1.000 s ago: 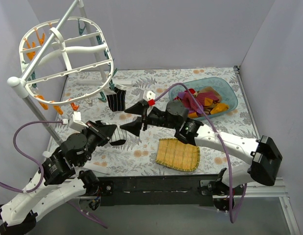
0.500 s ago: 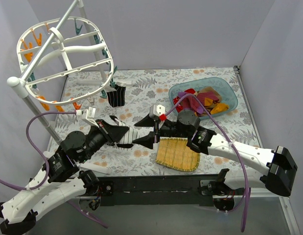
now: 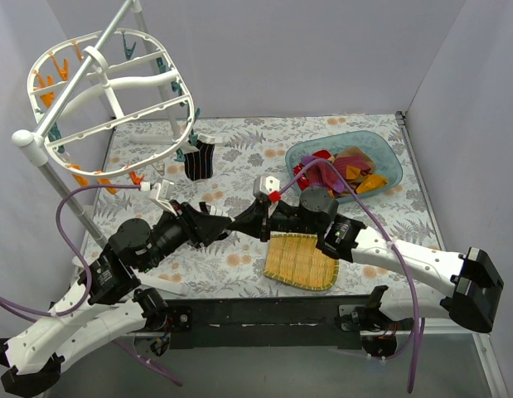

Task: Remove the socks clipped to the hanger
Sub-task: Remove the sock from the hanger, then place the sock in the bin.

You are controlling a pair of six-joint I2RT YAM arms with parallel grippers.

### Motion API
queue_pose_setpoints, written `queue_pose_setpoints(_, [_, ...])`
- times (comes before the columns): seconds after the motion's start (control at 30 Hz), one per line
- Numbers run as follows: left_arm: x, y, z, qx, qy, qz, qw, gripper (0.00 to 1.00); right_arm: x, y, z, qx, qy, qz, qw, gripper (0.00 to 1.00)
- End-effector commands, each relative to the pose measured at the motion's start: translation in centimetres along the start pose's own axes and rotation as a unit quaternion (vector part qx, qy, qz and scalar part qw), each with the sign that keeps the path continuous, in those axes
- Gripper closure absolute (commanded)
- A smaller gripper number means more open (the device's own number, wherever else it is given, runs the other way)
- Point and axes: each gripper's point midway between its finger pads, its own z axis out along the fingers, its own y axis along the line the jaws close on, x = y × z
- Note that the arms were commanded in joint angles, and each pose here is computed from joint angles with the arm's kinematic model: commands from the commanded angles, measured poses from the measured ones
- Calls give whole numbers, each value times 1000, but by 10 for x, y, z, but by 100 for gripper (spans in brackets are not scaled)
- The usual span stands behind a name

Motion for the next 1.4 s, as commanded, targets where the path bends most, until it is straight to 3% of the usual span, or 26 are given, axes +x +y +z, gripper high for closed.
queue_pose_setpoints(0.0, [-6,1,-1,0,-15,1,1000,50,-4,-9,-4,29,-12,6,999,99])
queue_pose_setpoints(0.1, [-13,6,-4,-18,-33,-2,999,29,2,-20,-9,67,1,17,998,99])
queue_pose_setpoints(0.23, [-20,9,-8,-30,-46,-4,998,24,16,-65,-34,198,15,34,979,99])
queue_pose_setpoints(0.4, [-21,19,-9,-55,-53,-11,997,22,16,-118,-76,303,20,77,950,99])
queue_pose_setpoints(0.7, [-17,8,-8,-29,-41,-14,999,21,4,-222,-195,502,-16,150,852,99])
queue_pose_setpoints(0.8, [-15,5,-7,-21,-35,-19,999,21,-3,-257,-245,570,-39,167,803,99])
queue_pose_setpoints(0.93, [-15,3,-10,-14,-34,-22,999,21,3,-299,-323,677,-41,187,711,99])
queue_pose_setpoints(1.03, [-13,7,-12,-21,-35,-22,999,21,18,-318,-355,712,-32,200,672,99])
queue_pose_setpoints(1.13, [-10,8,-11,-22,-28,-21,999,21,51,-331,-371,723,-16,235,649,99])
queue_pose_setpoints(1.2, [-10,6,-11,-19,-26,-22,999,21,73,-335,-369,718,-5,256,647,99])
queue_pose_setpoints(1.3, [-10,8,-11,-22,-27,-24,999,21,118,-336,-385,727,9,298,618,97])
queue_pose_setpoints(1.37, [-10,9,-13,-26,-27,-26,999,21,142,-333,-389,723,16,323,610,80])
